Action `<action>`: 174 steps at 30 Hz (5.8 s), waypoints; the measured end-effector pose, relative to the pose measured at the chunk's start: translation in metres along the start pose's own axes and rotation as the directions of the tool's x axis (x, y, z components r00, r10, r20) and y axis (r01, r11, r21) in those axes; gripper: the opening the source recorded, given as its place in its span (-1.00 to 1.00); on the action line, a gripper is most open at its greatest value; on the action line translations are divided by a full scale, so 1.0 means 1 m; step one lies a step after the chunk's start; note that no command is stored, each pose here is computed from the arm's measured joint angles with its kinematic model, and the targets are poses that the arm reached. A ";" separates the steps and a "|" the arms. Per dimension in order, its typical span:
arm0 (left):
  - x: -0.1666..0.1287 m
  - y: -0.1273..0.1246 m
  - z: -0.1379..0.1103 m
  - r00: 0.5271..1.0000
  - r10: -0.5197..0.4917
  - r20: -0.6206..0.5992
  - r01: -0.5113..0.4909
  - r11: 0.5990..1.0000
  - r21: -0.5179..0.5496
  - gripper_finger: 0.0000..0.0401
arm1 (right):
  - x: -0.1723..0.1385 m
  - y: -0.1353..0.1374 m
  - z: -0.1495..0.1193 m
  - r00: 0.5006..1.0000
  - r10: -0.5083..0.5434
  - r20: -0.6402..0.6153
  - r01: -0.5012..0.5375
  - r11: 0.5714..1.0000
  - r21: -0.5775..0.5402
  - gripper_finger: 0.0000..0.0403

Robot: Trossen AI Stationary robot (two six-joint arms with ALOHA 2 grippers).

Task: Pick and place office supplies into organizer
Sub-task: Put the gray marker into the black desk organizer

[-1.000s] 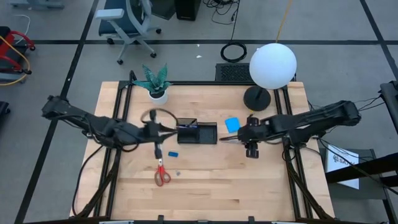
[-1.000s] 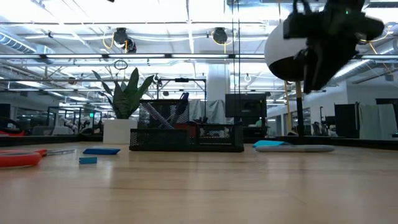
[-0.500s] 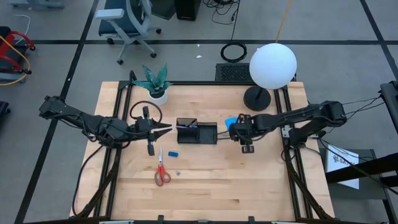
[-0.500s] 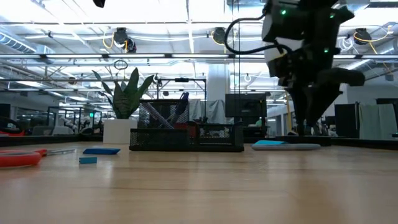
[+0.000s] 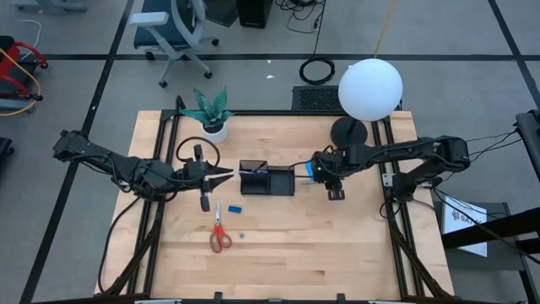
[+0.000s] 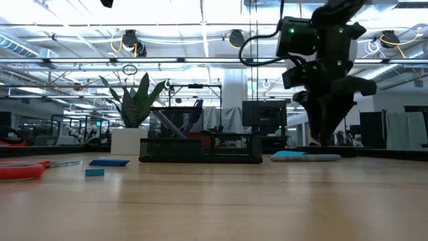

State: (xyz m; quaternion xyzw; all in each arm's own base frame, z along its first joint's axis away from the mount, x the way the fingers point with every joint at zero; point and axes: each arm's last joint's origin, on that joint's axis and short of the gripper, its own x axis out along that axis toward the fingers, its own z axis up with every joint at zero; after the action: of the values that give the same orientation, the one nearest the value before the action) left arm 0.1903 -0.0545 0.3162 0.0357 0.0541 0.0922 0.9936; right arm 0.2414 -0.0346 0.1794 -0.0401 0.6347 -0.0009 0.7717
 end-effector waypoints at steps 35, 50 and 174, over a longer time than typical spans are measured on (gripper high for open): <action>0.000 0.000 0.001 1.000 0.000 0.007 0.000 1.000 -0.004 -0.67 | 0.039 -0.004 -0.037 0.996 0.091 0.016 -0.092 0.990 0.107 -0.87; 0.000 0.000 0.000 1.000 0.000 0.005 0.000 1.000 -0.010 -0.67 | -0.037 -0.001 -0.017 0.953 0.061 0.297 -0.083 0.994 0.064 -0.87; 0.092 -0.015 -0.018 0.951 -0.153 0.271 0.140 0.988 0.065 -0.84 | -0.022 0.037 0.122 0.130 0.072 0.989 0.171 0.981 -0.094 -0.78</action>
State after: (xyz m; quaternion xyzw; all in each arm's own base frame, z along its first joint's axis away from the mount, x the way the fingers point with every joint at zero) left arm 0.2805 -0.0508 0.2876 0.0666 -0.0797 0.0112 0.9945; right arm 0.3550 0.0110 0.2218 -0.1228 -0.0359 0.0586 0.9900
